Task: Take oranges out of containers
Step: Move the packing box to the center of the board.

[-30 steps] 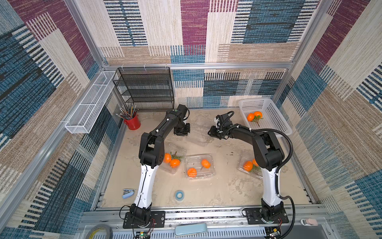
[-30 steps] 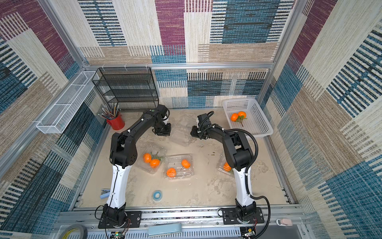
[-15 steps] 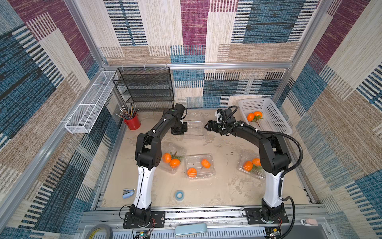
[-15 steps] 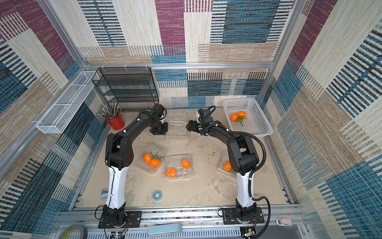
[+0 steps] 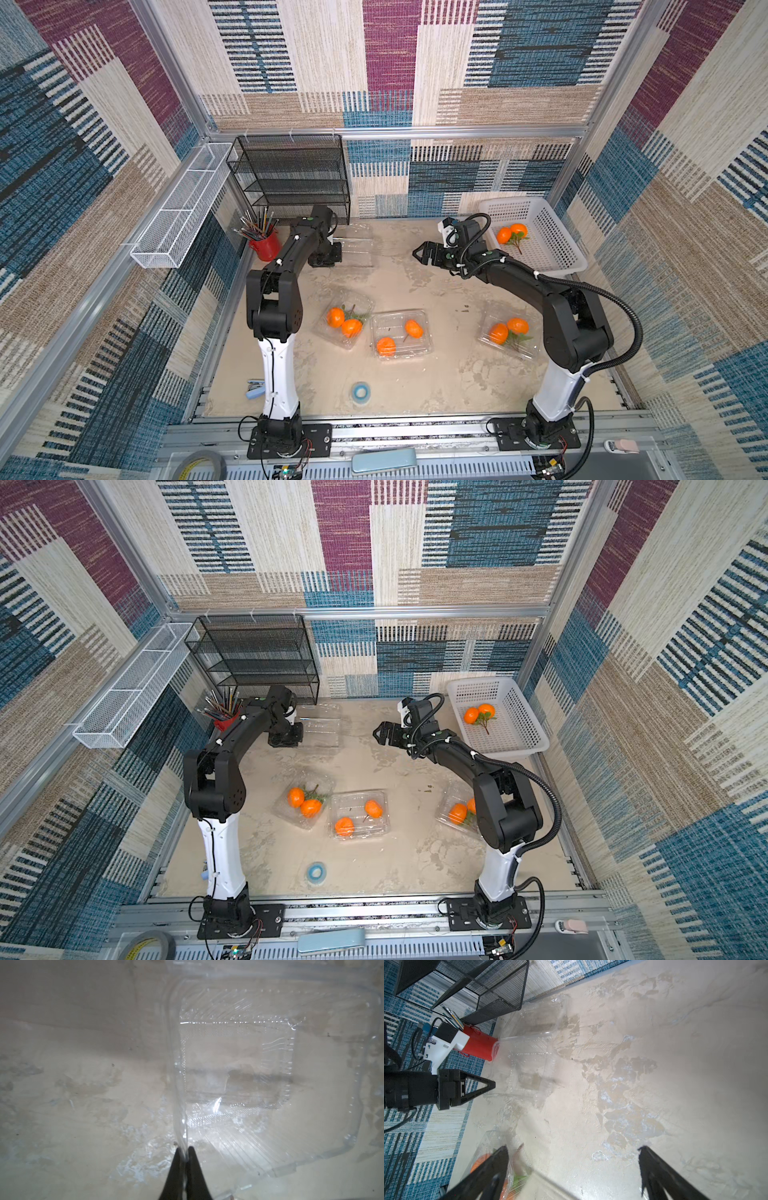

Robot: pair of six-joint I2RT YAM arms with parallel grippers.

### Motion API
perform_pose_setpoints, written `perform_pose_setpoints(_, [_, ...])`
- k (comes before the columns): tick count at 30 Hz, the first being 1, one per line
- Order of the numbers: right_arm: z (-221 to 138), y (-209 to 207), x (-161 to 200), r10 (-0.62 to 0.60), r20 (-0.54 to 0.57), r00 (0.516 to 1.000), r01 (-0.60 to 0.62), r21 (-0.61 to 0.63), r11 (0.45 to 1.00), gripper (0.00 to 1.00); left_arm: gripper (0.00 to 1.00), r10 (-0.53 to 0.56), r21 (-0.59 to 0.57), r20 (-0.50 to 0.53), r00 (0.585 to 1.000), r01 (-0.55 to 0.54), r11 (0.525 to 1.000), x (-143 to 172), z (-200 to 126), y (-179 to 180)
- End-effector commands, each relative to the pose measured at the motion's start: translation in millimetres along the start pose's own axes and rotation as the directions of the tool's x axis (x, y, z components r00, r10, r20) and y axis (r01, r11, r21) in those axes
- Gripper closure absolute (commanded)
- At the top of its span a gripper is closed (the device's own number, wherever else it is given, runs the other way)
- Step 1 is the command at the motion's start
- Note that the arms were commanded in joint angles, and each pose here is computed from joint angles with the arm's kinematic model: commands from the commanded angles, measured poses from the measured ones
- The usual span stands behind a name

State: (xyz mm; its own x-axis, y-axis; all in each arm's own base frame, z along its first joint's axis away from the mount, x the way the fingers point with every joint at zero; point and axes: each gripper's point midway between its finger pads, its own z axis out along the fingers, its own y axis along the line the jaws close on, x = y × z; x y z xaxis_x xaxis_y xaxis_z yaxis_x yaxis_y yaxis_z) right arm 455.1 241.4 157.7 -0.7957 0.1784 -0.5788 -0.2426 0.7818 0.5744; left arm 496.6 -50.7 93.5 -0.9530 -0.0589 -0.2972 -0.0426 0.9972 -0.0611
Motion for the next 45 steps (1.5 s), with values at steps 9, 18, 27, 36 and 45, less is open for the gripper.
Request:
perform_pose_setpoints(9, [-3,15,3,0.014,0.002,1.0,-0.013,-0.086,0.996,0.02,0.94,0.08,-0.137,-0.016,0.997,-0.082,0.987,-14,7,80])
perform_pose_setpoints(18, [0,17,16,0.012,-0.031,0.999,-0.015,-0.103,0.995,0.02,0.82,0.063,-0.234,0.006,0.998,-0.059,0.97,-28,3,119])
perform_pose_setpoints(27, [4,21,17,0.021,-0.04,0.999,-0.026,-0.131,0.991,0.02,0.39,0.027,-0.334,0.046,0.999,-0.01,0.943,-33,-25,126])
perform_pose_setpoints(36, [-16,30,8,-0.009,-0.012,1.0,0.008,-0.116,0.993,0.02,0.26,-0.05,-0.332,0.132,0.99,0.091,0.939,-19,-97,99])
perform_pose_setpoints(45, [-33,22,24,-0.023,-0.027,0.999,0.021,-0.062,0.998,0.02,0.01,-0.067,-0.181,0.101,0.993,0.084,0.98,43,-130,26])
